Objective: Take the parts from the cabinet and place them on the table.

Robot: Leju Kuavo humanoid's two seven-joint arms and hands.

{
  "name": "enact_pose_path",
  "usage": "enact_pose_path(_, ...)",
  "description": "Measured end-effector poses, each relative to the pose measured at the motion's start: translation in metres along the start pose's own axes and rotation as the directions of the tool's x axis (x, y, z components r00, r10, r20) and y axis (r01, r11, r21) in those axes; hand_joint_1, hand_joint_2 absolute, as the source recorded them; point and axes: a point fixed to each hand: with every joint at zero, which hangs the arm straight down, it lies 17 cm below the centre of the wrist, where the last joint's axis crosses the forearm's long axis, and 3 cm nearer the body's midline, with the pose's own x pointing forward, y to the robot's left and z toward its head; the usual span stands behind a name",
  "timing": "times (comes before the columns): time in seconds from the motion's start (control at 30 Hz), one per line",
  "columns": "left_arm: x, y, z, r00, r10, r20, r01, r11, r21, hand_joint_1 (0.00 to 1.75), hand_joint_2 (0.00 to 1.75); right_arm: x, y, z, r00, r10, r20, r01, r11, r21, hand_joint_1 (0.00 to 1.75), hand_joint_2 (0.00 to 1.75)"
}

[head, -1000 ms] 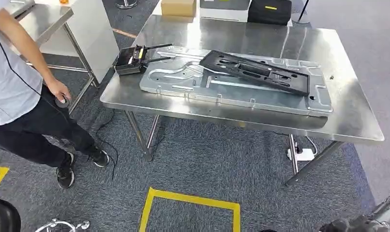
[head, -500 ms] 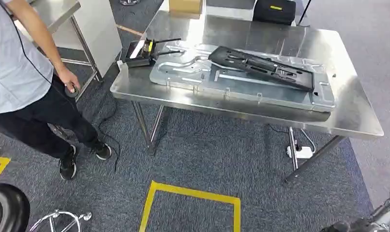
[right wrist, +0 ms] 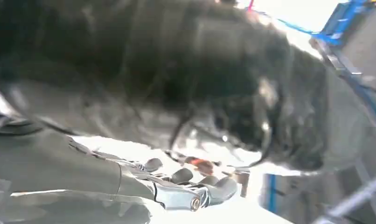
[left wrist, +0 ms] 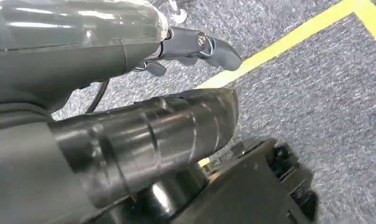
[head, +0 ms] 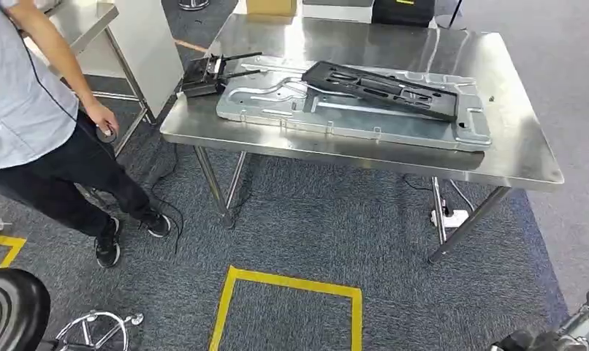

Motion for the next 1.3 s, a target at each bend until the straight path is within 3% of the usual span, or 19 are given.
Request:
enact_pose_path(0.13, -0.001, -0.001, 0.001, 1.000, -0.007, 0.001, 0.007, 1.000, -0.008, 0.00, 0.00, -0.055, -0.003, 0.004, 0.990, 0.093, -0.109, -0.088, 0.995, 0.050, 0.00, 0.00)
enact_pose_path(0.2, -0.001, -0.001, 0.000, 1.000, -0.012, 0.005, 0.012, 1.000, -0.009, 0.00, 0.00, -0.113, -0.005, 0.011, 0.964, 0.191, -0.187, -0.171, 0.978, 0.118, 0.00, 0.00)
enact_pose_path(0.27, 0.003, 0.001, -0.001, 1.000, -0.018, 0.011, 0.019, 1.000, -0.009, 0.00, 0.00, -0.181, -0.023, 0.025, 0.906, 0.319, -0.280, -0.278, 0.944, 0.178, 0.00, 0.00)
enact_pose_path(0.33, 0.002, 0.001, -0.001, 1.000, -0.021, 0.011, 0.021, 1.000, -0.014, 0.00, 0.00, -0.256, -0.052, 0.061, 0.798, 0.445, -0.407, -0.360, 0.893, 0.271, 0.00, 0.00)
enact_pose_path(0.4, -0.003, -0.001, 0.000, 1.000, -0.028, 0.006, 0.028, 0.999, -0.019, 0.00, 0.00, -0.317, -0.082, 0.112, 0.641, 0.544, -0.542, -0.403, 0.839, 0.365, 0.00, 0.00)
enact_pose_path(0.47, 0.000, 0.002, -0.001, 0.999, -0.032, 0.009, 0.032, 0.999, -0.017, 0.00, 0.00, -0.361, -0.110, 0.188, 0.412, 0.600, -0.686, -0.382, 0.797, 0.468, 0.00, 0.00)
enact_pose_path(0.53, 0.000, 0.002, -0.001, 0.999, -0.033, 0.010, 0.033, 0.999, -0.018, 0.00, 0.00, -0.373, -0.123, 0.235, 0.292, 0.609, -0.737, -0.344, 0.786, 0.513, 0.00, 0.00)
enact_pose_path(0.57, -0.002, 0.001, -0.001, 0.999, -0.038, 0.008, 0.038, 0.999, -0.021, 0.00, 0.00, -0.377, -0.121, 0.267, 0.204, 0.603, -0.771, -0.292, 0.789, 0.540, 0.00, 0.00)
enact_pose_path(0.63, -0.003, 0.001, -0.001, 0.999, -0.047, 0.006, 0.048, 0.999, -0.024, 0.00, 0.00, -0.376, -0.121, 0.345, -0.090, 0.575, -0.813, -0.152, 0.799, 0.582, 0.00, 0.00)
enact_pose_path(0.7, -0.002, 0.002, -0.001, 0.999, -0.048, 0.007, 0.048, 0.999, -0.024, 0.00, 0.00, -0.360, -0.116, 0.402, -0.282, 0.563, -0.777, -0.046, 0.801, 0.597, 0.00, 0.00)
enact_pose_path(0.83, 0.000, 0.004, -0.002, 0.999, -0.046, 0.005, 0.046, 0.999, -0.015, 0.00, 0.00, -0.331, -0.078, 0.451, -0.325, 0.589, -0.740, 0.086, 0.797, 0.598, 0.00, 0.00)
enact_pose_path(0.93, -0.002, 0.005, -0.002, 0.999, -0.047, 0.002, 0.047, 0.999, -0.014, 0.00, 0.00, -0.317, -0.062, 0.469, -0.337, 0.602, -0.724, 0.144, 0.793, 0.592, 0.00, 0.00)
enact_pose_path(1.3, -0.002, 0.010, -0.004, 0.999, -0.041, -0.004, 0.041, 0.999, 0.000, 0.00, 0.00, -0.307, -0.037, 0.477, -0.241, 0.687, -0.686, 0.229, 0.727, 0.648, 0.00, 0.00)
